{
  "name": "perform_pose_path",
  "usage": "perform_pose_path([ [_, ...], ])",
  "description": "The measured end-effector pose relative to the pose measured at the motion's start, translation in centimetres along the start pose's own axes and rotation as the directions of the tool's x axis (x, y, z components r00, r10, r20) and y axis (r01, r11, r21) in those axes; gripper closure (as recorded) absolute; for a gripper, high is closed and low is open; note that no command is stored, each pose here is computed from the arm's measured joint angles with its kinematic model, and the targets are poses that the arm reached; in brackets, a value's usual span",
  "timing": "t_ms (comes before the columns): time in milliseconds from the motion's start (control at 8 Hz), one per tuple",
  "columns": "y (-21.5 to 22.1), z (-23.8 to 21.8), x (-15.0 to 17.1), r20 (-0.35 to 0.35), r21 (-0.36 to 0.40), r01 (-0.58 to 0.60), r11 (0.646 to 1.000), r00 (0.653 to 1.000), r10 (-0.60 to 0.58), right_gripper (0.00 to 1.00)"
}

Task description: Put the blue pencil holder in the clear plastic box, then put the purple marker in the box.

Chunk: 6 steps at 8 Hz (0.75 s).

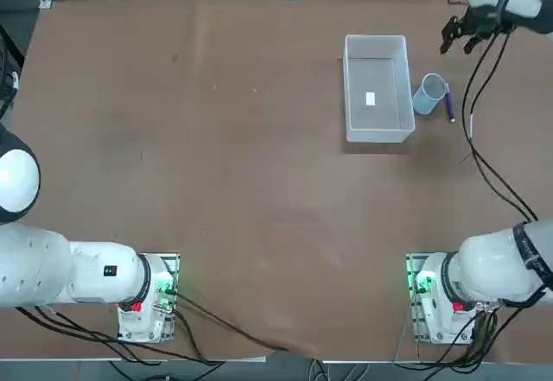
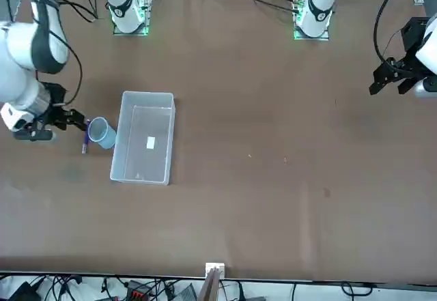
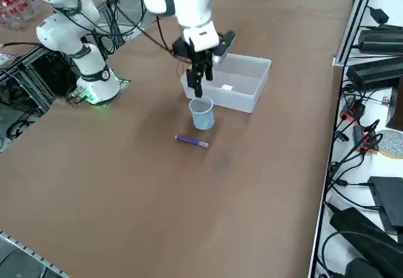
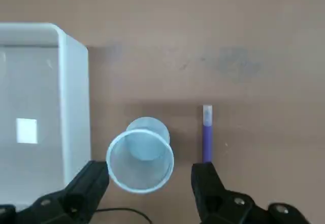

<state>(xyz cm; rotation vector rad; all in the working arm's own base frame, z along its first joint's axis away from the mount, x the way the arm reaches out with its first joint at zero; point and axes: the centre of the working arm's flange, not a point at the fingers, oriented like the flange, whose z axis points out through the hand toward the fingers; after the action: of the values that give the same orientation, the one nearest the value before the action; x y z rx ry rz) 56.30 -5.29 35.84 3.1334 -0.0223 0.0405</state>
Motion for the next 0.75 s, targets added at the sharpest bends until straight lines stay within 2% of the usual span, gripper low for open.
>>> perform_pose_path([
  [250, 0.0, 3.9, -1.6, 0.014, 0.002, -0.002, 1.0, 1.0, 0.002, 0.01],
  [750, 1.4, 8.5, -1.9, 0.043, 0.005, -0.026, 1.0, 0.999, 0.026, 0.08],
])
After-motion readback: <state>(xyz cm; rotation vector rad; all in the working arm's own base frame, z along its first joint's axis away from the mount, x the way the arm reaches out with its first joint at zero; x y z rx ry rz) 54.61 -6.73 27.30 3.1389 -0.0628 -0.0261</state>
